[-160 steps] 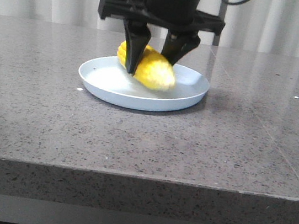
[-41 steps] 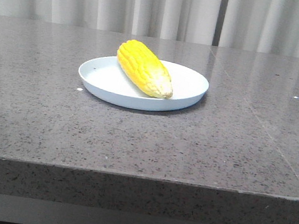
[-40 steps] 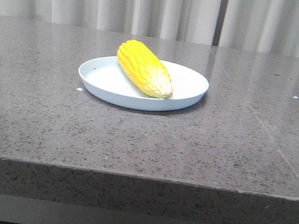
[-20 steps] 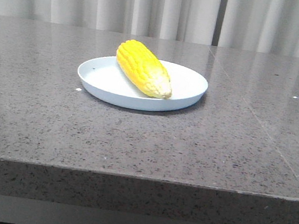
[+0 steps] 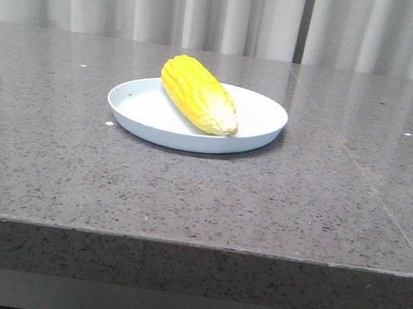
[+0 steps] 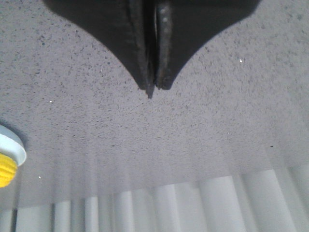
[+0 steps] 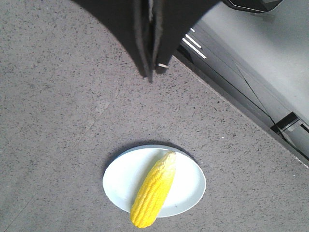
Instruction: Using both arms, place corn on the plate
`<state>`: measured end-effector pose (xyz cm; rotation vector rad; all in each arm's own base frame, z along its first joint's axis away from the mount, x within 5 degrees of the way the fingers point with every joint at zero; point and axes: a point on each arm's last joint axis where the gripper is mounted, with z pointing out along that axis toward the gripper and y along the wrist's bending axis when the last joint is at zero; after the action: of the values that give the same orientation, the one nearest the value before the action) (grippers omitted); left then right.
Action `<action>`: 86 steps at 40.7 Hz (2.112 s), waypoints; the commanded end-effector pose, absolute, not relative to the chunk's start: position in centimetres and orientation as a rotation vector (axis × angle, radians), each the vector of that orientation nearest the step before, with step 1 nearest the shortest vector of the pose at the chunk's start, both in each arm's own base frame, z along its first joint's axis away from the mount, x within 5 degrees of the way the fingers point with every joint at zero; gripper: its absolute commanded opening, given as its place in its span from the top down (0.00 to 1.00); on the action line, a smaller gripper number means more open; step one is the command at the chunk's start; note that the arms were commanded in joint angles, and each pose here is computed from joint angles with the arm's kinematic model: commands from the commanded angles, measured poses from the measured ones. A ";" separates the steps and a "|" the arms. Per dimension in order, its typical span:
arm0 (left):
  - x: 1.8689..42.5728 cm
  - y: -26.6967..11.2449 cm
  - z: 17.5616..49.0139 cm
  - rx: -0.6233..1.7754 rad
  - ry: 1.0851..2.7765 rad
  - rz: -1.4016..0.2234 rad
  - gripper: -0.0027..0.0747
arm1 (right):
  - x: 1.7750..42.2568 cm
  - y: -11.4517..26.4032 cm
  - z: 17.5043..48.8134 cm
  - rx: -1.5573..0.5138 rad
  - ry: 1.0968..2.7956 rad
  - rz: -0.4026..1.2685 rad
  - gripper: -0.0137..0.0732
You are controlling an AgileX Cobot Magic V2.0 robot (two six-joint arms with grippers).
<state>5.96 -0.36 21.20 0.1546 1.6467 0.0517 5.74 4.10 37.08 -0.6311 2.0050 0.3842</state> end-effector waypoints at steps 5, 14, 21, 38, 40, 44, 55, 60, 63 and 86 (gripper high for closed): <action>5.6 -0.2 20.7 0.025 1.472 -0.027 0.99 | 6.0 4.2 38.3 -0.606 1.912 0.398 0.94; 5.5 -0.1 20.8 0.027 1.440 -0.019 0.99 | 6.0 4.2 38.3 -0.606 1.912 0.398 0.94; 5.5 -0.1 20.8 0.027 1.443 -0.019 0.99 | 6.0 4.2 38.3 -0.606 1.912 0.398 0.94; 5.5 -0.1 20.8 0.027 1.443 -0.019 0.99 | 6.0 4.2 38.3 -0.606 1.912 0.398 0.94; 5.5 -0.1 20.8 0.027 1.443 -0.019 0.99 | 6.0 4.2 38.3 -0.606 1.912 0.398 0.94; 5.5 -0.1 20.8 0.027 1.443 -0.019 0.99 | 6.0 4.2 38.3 -0.606 1.912 0.398 0.94; 5.5 -0.1 20.8 0.027 1.443 -0.019 0.99 | 6.0 4.2 38.3 -0.606 1.912 0.398 0.94; 5.5 -0.1 20.8 0.027 1.443 -0.019 0.99 | 6.0 4.2 38.3 -0.606 1.912 0.398 0.94; 5.5 -0.1 20.8 0.027 1.443 -0.019 0.99 | 6.0 4.2 38.3 -0.606 1.912 0.398 0.94; 5.5 -0.1 20.8 0.027 1.443 -0.019 0.99 | 4.5 0.5 27.2 -0.091 1.409 0.087 0.94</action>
<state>5.62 -0.26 20.70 0.0488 1.5233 -0.0177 4.72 0.82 27.22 -0.1352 1.5756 0.1422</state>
